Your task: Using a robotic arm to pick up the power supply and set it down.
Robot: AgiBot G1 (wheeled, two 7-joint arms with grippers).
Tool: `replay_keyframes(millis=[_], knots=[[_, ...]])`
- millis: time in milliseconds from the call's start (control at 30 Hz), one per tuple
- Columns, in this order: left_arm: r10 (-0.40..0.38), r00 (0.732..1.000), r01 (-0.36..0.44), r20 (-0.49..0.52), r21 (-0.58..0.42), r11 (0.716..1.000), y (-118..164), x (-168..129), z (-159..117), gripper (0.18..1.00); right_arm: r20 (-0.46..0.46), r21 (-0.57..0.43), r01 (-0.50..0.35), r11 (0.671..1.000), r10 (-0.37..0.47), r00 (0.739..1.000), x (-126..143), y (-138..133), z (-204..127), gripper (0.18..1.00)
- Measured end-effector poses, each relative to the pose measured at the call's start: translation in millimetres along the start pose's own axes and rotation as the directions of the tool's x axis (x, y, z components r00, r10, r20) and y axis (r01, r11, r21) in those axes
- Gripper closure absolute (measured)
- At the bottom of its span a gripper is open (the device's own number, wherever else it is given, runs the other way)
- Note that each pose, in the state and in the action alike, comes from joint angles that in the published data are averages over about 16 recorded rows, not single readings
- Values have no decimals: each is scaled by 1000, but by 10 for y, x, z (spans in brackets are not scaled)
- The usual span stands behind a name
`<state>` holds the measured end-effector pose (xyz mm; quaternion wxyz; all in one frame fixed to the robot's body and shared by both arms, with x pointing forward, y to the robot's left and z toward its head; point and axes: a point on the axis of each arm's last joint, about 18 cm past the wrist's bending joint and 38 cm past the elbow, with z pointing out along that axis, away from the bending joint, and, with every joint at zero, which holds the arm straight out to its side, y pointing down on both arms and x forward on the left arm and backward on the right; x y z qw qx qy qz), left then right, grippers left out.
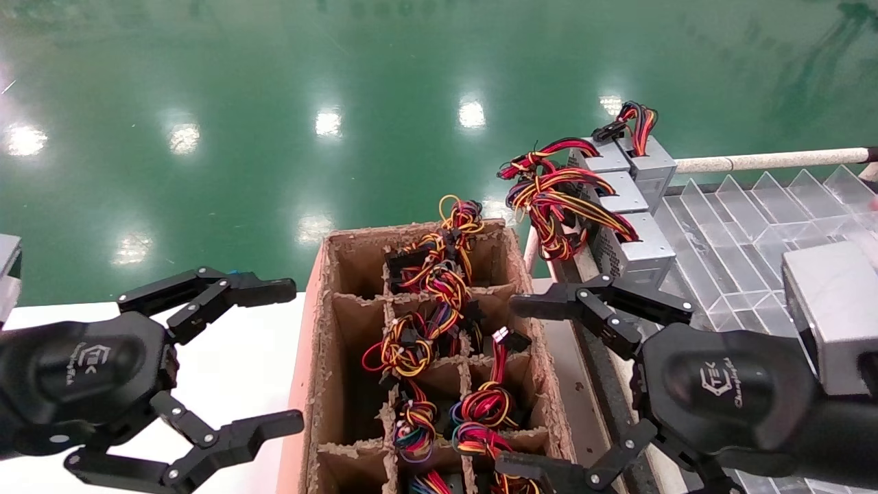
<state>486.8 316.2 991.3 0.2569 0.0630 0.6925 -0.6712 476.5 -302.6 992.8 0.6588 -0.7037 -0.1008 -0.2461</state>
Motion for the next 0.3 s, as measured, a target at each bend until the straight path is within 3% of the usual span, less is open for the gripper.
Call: replay_keyframes(millis=[300], knots=[[0,1000,0,0,0,1000,0,0,0,184,0,0,0,1000,0,1000,0,0,0,179]])
